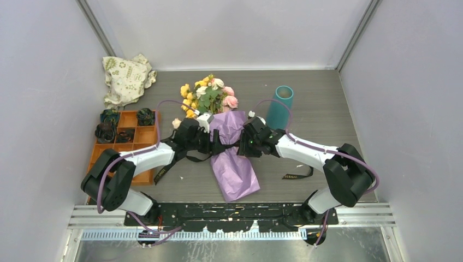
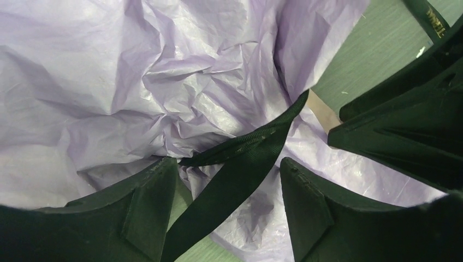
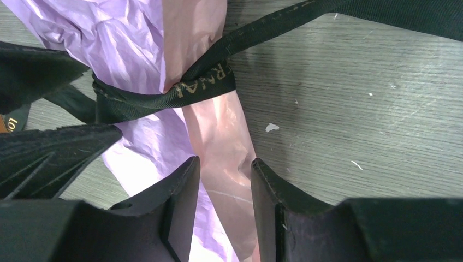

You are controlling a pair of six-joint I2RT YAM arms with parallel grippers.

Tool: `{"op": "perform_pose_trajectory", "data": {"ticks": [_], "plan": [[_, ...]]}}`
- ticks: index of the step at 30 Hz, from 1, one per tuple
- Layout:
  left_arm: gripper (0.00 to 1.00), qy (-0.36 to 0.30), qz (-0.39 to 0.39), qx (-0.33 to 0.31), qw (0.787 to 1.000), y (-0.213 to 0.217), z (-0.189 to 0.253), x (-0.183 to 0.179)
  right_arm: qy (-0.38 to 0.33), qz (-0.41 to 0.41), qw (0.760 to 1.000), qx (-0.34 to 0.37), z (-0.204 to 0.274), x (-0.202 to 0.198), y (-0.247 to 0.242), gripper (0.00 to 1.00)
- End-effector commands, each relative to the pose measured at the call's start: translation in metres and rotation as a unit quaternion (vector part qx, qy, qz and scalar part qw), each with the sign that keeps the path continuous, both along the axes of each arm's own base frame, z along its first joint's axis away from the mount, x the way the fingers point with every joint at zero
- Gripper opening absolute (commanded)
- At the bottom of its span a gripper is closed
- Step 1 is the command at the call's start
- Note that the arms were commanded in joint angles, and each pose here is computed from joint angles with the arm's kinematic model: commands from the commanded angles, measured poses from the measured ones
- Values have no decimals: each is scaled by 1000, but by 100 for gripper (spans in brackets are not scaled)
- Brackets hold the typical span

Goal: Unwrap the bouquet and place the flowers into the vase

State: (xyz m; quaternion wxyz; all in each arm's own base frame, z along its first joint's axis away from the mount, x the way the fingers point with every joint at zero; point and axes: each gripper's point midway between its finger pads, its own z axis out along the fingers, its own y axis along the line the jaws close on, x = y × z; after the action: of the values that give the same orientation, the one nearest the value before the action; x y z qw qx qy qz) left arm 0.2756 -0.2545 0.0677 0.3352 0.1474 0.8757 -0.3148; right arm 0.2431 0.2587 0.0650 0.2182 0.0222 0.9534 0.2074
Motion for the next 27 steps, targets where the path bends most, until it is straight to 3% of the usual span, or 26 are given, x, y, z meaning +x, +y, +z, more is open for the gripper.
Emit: {"op": "perform_pose_trajectory", "data": {"ticks": [1,13,17,24,27], "plan": [[70,-40,22,13,999,0,15,24,-7,-2,1000,9,-2,3,4,45],[73,-7,19,-18,1000,-18,18,30,3,2,1000,10,-15,2,6,44],[69,12,18,-16,1000,-22,4,31,5,3,1000,12,-18,2,8,44],[50,37,30,-1,999,-19,-21,31,6,0,1000,8,-23,1,6,43],[30,41,39,8,998,-15,-26,31,7,-2,1000,5,-25,1,5,40]]}}
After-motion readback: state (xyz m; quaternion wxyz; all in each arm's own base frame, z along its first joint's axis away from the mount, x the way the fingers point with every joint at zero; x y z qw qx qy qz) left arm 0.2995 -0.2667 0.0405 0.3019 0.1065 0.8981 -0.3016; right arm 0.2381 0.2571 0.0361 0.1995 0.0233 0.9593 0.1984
